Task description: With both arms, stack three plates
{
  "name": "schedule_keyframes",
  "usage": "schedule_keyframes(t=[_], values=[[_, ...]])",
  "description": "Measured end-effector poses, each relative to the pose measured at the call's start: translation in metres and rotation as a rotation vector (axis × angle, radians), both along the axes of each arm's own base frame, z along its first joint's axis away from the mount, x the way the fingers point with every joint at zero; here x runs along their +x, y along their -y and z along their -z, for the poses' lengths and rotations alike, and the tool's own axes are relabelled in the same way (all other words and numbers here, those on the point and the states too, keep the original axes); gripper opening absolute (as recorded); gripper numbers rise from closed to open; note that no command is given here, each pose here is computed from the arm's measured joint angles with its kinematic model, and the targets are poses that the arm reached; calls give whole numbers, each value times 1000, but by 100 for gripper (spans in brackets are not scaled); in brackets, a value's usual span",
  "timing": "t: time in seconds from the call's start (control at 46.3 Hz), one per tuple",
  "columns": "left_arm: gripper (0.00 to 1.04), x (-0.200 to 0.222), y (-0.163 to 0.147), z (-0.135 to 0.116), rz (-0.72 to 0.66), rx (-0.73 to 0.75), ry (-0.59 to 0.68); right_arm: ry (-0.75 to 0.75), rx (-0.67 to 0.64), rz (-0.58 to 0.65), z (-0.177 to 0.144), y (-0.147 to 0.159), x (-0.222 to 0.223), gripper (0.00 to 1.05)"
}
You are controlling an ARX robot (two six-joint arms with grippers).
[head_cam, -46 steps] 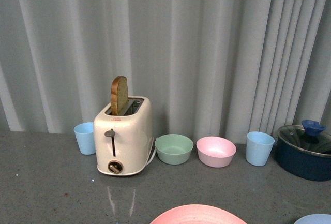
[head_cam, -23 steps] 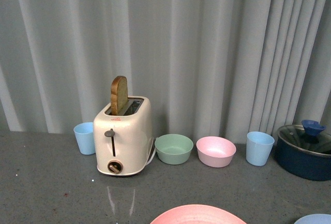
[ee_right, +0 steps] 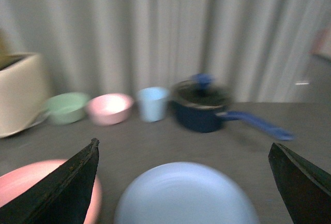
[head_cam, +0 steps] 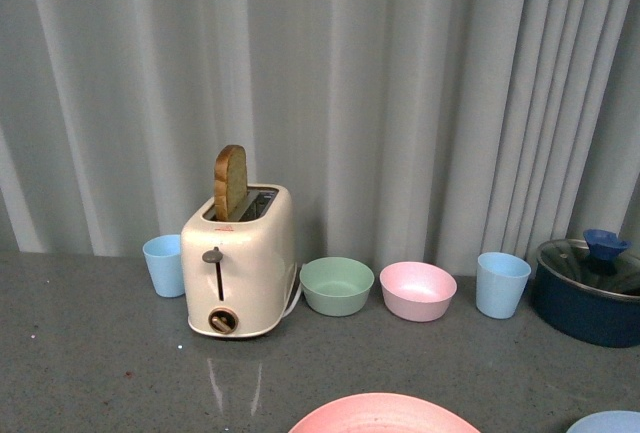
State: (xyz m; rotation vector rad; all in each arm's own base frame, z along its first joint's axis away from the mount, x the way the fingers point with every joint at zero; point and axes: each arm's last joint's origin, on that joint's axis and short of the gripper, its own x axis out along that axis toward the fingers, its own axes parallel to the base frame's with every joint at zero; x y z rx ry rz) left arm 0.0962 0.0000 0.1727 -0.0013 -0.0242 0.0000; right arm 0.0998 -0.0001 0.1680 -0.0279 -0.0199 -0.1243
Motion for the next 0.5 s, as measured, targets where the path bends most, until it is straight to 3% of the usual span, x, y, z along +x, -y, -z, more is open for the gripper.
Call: schedule_keyframes(t=[0.129,0.173,0.345,0.496], values=[[98,0,0,0,0,0,0,26,-23,424,-11,10,12,97],[98,0,0,0,1,0,0,31,-27,493,-16,16,18,97],[98,0,0,0,0,0,0,22,-27,526,-36,49,52,97],[98,0,0,0,0,0,0,-162,86,502,-29,94,88,97]])
